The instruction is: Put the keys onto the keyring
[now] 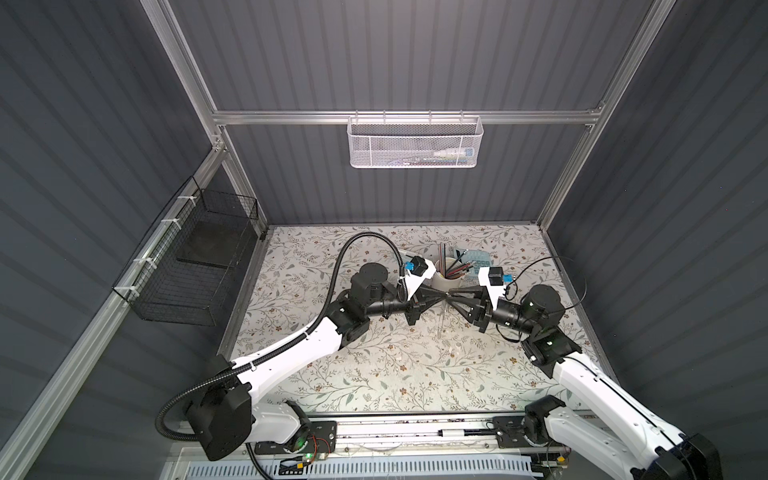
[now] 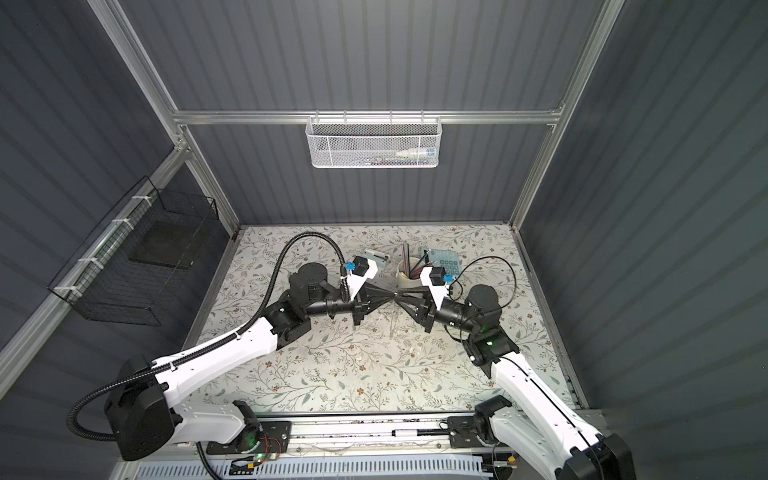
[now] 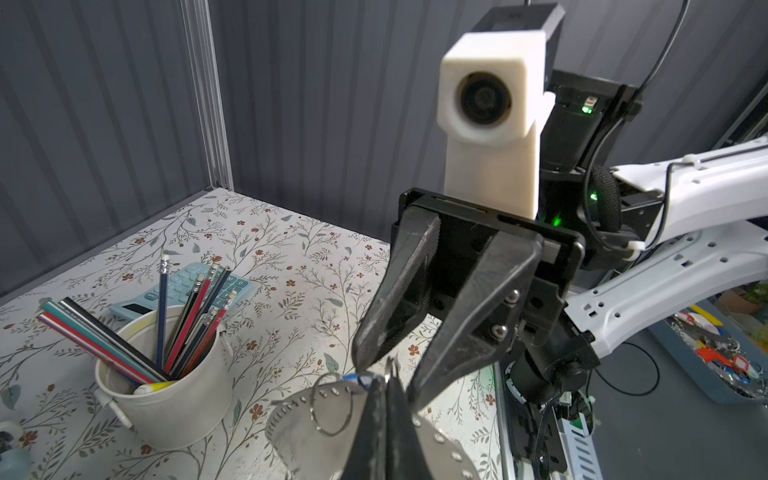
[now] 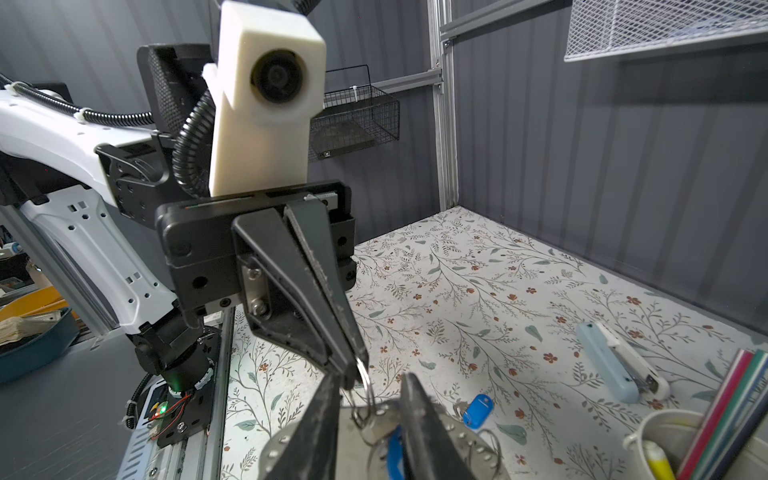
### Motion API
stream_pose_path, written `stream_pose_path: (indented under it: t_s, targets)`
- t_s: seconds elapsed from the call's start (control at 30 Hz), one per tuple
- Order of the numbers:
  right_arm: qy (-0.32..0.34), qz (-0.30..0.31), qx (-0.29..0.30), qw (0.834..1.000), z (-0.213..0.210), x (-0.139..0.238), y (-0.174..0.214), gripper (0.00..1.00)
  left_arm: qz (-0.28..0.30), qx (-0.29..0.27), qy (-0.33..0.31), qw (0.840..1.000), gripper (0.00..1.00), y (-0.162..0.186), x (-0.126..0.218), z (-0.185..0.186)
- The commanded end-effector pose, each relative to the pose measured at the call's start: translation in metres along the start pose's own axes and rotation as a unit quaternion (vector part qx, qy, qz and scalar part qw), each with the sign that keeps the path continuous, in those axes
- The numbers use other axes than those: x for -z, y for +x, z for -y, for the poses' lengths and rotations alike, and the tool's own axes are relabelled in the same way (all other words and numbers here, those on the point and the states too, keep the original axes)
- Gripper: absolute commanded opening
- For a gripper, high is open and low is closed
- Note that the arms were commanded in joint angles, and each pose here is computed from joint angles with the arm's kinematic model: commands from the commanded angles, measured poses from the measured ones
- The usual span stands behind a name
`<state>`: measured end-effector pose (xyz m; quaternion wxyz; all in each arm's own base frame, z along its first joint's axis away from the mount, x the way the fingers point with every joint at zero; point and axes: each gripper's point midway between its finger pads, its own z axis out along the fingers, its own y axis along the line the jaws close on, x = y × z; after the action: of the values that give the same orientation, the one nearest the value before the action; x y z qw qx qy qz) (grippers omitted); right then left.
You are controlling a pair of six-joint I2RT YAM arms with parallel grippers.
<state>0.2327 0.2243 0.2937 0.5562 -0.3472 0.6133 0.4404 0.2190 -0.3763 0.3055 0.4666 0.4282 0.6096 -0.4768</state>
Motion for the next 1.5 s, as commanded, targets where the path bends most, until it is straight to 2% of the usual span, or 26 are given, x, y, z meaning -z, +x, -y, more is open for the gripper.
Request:
stream_pose_path:
  t_s: [0.0, 0.37, 0.57, 1.13, 1.47]
  targets:
    - [-0.002, 0.007, -0.009, 1.0, -0.001, -0.001, -0.003, 0.3, 0.09, -0.008, -0.004, 0.996, 0.0, -0.043, 0.012, 0.008]
    - [-0.002, 0.019, -0.034, 0.999, 0.003, -0.003, -0.002, 0.31, 0.152, 0.035, 0.012, 0.988, 0.0, -0.048, 0.016, 0.008]
    - [-0.012, 0.025, -0.04, 0.999, 0.001, -0.005, -0.005, 0.28, 0.172, 0.049, 0.016, 0.984, 0.0, -0.049, 0.017, 0.008]
    - [-0.033, 0.022, -0.052, 0.998, -0.005, -0.014, -0.001, 0.01, 0.185, 0.071, -0.014, 0.98, 0.0, -0.046, 0.015, -0.007]
    - [-0.018, 0.004, -0.063, 0.998, -0.004, -0.014, 0.015, 0.0, 0.197, 0.063, -0.037, 0.978, 0.0, -0.053, 0.017, -0.013]
